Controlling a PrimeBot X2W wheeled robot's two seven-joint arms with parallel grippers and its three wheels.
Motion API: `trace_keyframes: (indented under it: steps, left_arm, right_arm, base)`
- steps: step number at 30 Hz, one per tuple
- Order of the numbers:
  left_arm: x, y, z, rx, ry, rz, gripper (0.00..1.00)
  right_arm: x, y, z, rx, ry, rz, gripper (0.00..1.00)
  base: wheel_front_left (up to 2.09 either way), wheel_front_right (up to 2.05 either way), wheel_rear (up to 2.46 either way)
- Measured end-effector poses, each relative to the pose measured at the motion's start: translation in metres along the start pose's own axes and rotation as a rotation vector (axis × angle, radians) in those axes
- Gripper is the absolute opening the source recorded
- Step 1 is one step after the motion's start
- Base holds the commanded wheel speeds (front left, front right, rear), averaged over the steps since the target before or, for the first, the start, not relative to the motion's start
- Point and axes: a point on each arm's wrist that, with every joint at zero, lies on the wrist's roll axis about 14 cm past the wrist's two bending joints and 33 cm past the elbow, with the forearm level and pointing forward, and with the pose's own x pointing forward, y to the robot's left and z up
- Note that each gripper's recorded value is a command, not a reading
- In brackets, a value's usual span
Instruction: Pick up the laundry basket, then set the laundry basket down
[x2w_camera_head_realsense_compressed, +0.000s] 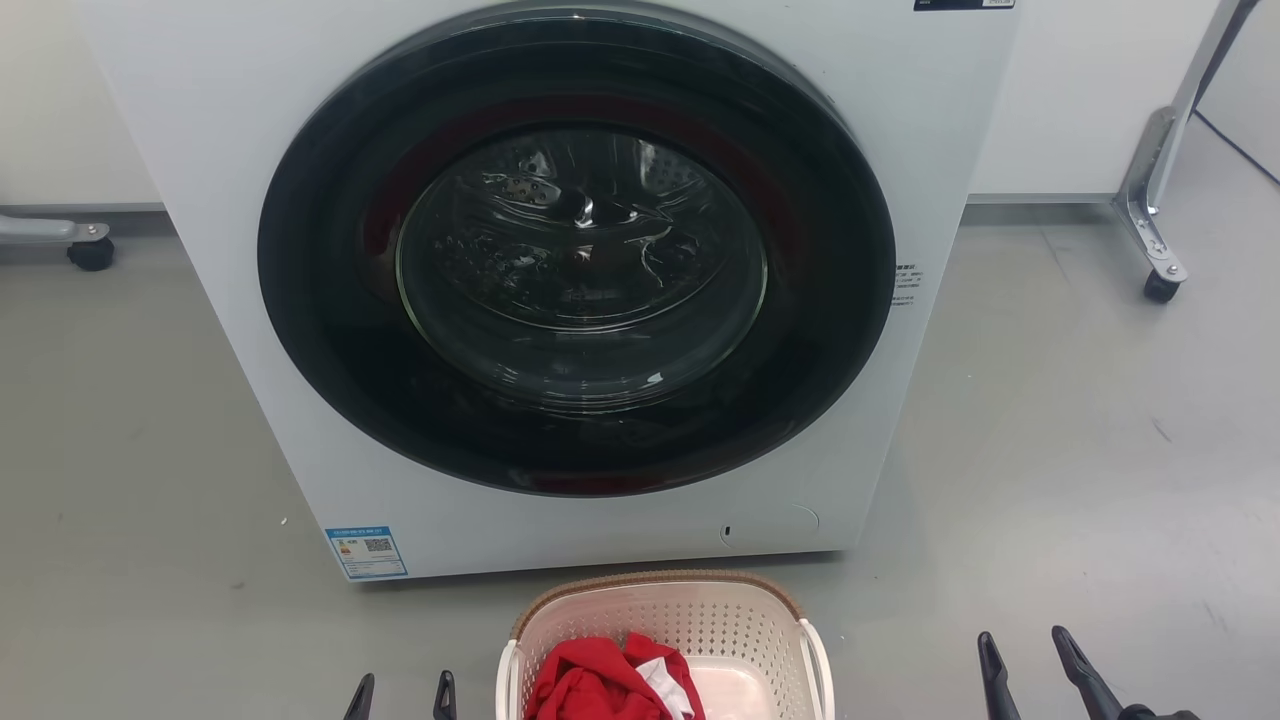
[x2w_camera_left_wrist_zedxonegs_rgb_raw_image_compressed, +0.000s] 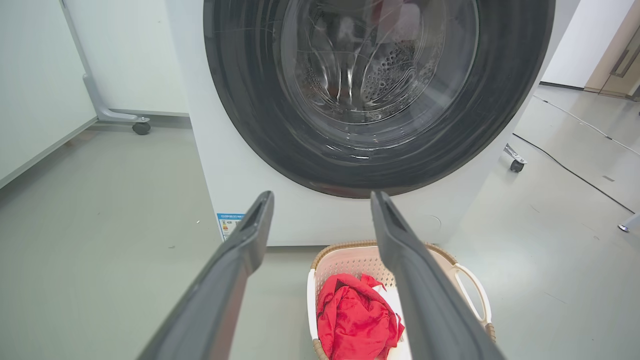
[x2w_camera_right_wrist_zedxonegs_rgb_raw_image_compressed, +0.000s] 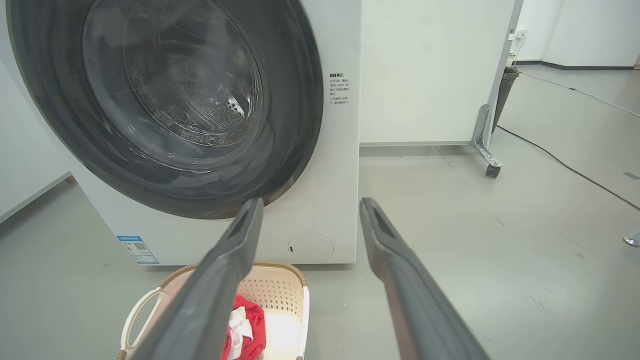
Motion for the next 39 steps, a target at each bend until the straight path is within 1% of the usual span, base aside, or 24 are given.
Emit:
trace_keyframes:
  steps: [22, 23, 27, 33, 39]
  left_arm:
    - [0.002, 0.0, 0.001, 0.004, 0.011, 0.004, 1.0]
    - [0.002, -0.001, 0.0, 0.003, 0.013, 0.004, 0.0]
    - [-0.003, 0.001, -0.013, 0.001, 0.054, 0.011, 0.0]
    - [-0.002, 0.008, -0.014, -0.039, 0.067, 0.031, 0.0]
    - [-0.001, 0.013, -0.018, -0.133, 0.095, 0.05, 0.0]
  right_arm:
    - [-0.002, -0.002, 0.001, -0.003, -0.004, -0.01, 1.0]
    - [-0.002, -0.002, 0.0, -0.002, -0.002, -0.01, 0.0]
    - [-0.007, 0.001, -0.014, 0.012, 0.042, -0.016, 0.0]
    - [-0.007, -0.006, -0.018, 0.063, 0.065, -0.045, 0.0]
    - [-0.005, -0.012, -0.021, 0.16, 0.09, -0.073, 0.0]
  base:
    - [0.0, 0.0, 0.0]
    - [0.0, 0.0, 0.0]
    - [0.0, 0.0, 0.0]
    - [0.0, 0.0, 0.0]
    - [0.0, 0.0, 0.0]
